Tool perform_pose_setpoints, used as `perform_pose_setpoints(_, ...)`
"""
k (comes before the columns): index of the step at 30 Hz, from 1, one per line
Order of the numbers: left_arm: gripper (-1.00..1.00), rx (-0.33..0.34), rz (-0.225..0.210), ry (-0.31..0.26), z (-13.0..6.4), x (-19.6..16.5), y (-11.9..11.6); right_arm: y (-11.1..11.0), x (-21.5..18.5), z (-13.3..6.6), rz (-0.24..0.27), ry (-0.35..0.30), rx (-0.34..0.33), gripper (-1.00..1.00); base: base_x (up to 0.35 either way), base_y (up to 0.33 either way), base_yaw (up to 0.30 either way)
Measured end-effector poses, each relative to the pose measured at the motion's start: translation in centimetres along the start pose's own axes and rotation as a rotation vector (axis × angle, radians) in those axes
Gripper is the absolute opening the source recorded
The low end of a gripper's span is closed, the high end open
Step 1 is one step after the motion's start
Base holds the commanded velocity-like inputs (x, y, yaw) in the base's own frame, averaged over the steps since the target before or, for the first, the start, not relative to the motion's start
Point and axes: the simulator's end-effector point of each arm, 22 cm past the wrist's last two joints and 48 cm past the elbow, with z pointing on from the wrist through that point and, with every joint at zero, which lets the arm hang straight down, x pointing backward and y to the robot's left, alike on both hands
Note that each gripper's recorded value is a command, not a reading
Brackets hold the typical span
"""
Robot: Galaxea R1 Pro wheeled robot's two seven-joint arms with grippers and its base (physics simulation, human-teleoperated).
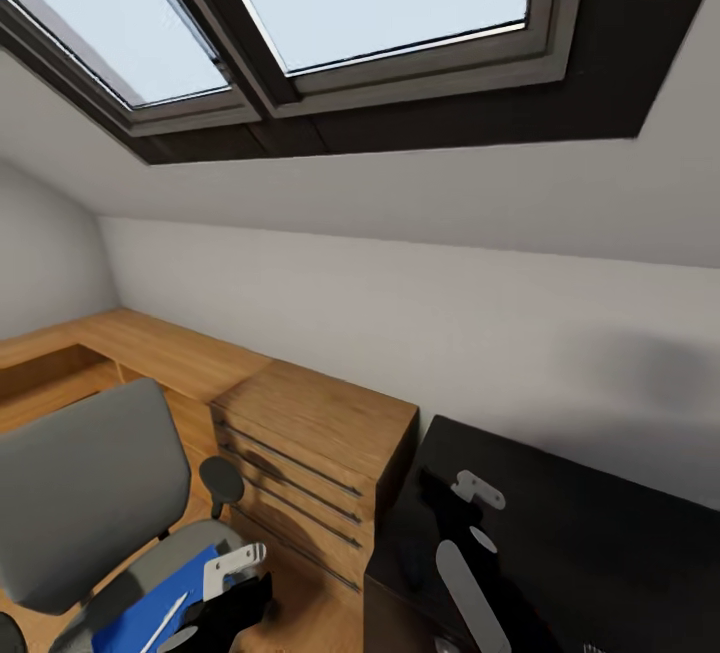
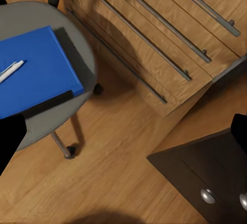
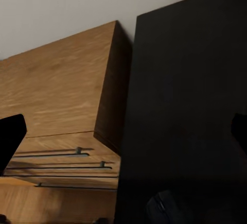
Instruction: In the bedroom, organize the workspace by keeping the computer under the desk, ensuring the monitor is on the desk, placing the keyboard on the desk next to the monitor, placing the mouse on the desk next to the keyboard, moving the folder from the swivel chair onto the desk next to the mouse, stacking the notebook on top of the folder with the pen on top of the notebook, and positioning the swivel chair next to the desk.
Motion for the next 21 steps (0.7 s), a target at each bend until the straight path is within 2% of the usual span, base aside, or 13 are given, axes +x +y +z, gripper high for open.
perform_pose_setpoints(7, 1.0, 0.004, -0.003, -0.001, -0.1, -0.1, -0.2, -0.3, 0.4, 0.2, -0.012, 0.005, 0.008, 1.0, 0.003, 0.0, 0.213)
perform_pose_setpoints(14, 1.0, 0.005, -0.008, -0.013, 0.2, -0.4, -0.3, -0.8, 0.5, 0.7, -0.061, -0.013, 0.019, 1.0, 0.0, 0.0, 0.044)
perform_pose_setpoints(17, 1.0, 0.005, -0.009, -0.016, 0.4, -0.4, -0.4, -1.9, 0.8, 1.2, -0.186, -0.042, 0.049, 1.0, 0.0, 0.0, 0.008)
perform_pose_setpoints(20, 1.0, 0.005, -0.01, -0.018, 0.6, -0.3, -0.4, -2.5, 0.8, 2.0, -0.275, -0.061, 0.071, 1.0, 0.0, 0.0, 0.003)
perform_pose_setpoints(21, 1.0, 0.005, -0.01, -0.018, 0.7, -0.3, -0.4, -2.6, 0.8, 2.3, -0.288, -0.063, 0.075, 1.0, 0.0, 0.0, 0.001)
